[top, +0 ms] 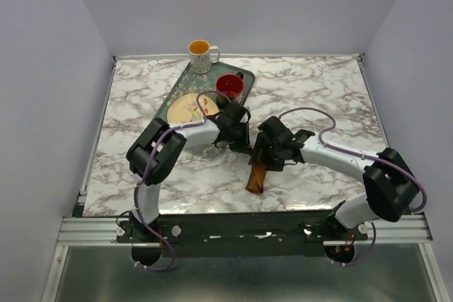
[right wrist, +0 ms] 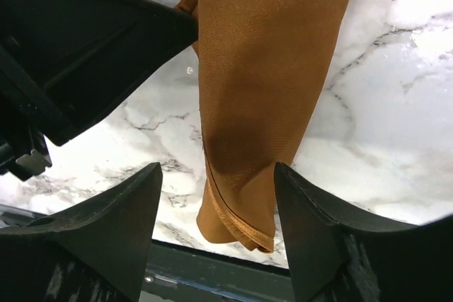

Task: Fold the napkin, place the utensils inside, and roll it up
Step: Roll the napkin with the utensil

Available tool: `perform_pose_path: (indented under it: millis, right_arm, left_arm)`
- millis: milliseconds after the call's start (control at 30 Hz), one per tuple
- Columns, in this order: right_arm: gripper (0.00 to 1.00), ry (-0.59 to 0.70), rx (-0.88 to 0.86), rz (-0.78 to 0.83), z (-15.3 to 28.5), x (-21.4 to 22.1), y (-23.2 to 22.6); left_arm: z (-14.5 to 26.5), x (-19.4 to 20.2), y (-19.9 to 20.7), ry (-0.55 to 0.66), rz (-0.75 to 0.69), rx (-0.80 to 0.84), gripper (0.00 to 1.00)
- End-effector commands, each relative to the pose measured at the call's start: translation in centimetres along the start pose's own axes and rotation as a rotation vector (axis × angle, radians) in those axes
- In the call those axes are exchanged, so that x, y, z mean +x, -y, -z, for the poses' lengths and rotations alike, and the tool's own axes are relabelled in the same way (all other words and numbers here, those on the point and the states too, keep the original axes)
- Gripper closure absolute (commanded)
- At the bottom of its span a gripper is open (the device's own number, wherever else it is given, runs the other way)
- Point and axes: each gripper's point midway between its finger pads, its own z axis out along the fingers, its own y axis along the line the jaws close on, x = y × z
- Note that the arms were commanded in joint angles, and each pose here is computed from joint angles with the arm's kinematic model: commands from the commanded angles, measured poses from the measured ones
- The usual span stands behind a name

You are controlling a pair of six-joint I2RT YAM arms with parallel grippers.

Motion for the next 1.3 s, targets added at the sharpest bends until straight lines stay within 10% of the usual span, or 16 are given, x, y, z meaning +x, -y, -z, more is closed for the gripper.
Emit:
perform_pose_path:
  millis: [0,1267]
  right_arm:
    - [0.30,0.029,0.117,-0.074,-0.3,-0.4,1.1]
    - [0.30,0.122,0.382,-0.077,-3.3,-3.8,2.6]
  left_arm:
    - [-0.8,2.1,-2.4,-0.045,0.023,-0.062,0.95]
    - [-0.6,2.7,-2.5,-0.050,0.031,-0.052,0.95]
